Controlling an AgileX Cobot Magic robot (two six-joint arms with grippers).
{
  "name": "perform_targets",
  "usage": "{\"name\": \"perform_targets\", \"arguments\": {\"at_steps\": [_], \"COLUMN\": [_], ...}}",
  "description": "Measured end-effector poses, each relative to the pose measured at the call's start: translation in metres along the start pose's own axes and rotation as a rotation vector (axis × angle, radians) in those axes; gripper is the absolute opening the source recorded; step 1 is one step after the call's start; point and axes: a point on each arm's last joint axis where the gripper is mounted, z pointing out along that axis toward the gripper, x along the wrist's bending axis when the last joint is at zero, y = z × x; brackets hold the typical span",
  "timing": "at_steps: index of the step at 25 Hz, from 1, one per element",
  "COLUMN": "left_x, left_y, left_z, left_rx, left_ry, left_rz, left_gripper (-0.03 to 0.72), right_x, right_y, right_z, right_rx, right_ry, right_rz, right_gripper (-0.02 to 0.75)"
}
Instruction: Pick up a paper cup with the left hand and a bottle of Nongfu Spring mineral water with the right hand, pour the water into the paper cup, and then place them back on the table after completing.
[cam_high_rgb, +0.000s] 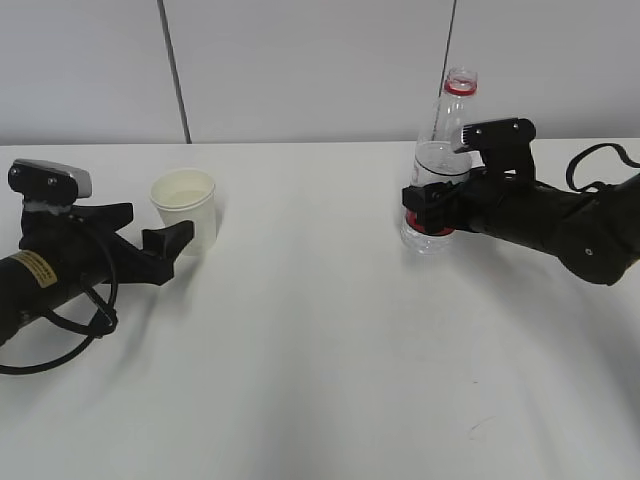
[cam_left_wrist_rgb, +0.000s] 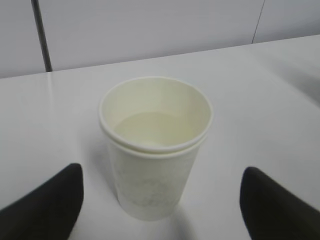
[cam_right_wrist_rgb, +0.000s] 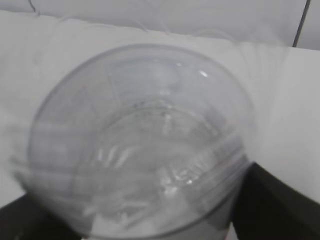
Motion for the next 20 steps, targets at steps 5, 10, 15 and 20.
{"name": "perform_targets", "arguments": {"at_steps": [5, 10, 15, 20], "left_x": [0.0, -0.0002, -0.0005, -0.0006], "left_y": [0.0, 0.0, -0.0001, -0.0001], "left_z": [0.0, 0.0, 0.0, 0.0], "left_rx": [0.0, 0.001, 0.001, 0.001], "left_ry": [0.0, -0.003, -0.006, -0.007], "left_rz": [0.0, 0.001, 0.003, 0.003], "left_gripper": [0.581, 0.581, 0.581, 0.581], "right_x": [0.0, -0.0001, 0.0007, 0.0016], "right_y": [0.0006, -0.0001, -0.0018, -0.0023], "right_z": [-0.0003, 0.0, -0.0004, -0.0015], "right_rx": [-0.001, 0.002, 0.025, 0.051], "right_ry": [0.0, -0.001, 0.007, 0.017], "right_rz": [0.0, 0.0, -0.016, -0.018], "right_gripper": [0.564, 0.576, 0.639, 0.647]}}
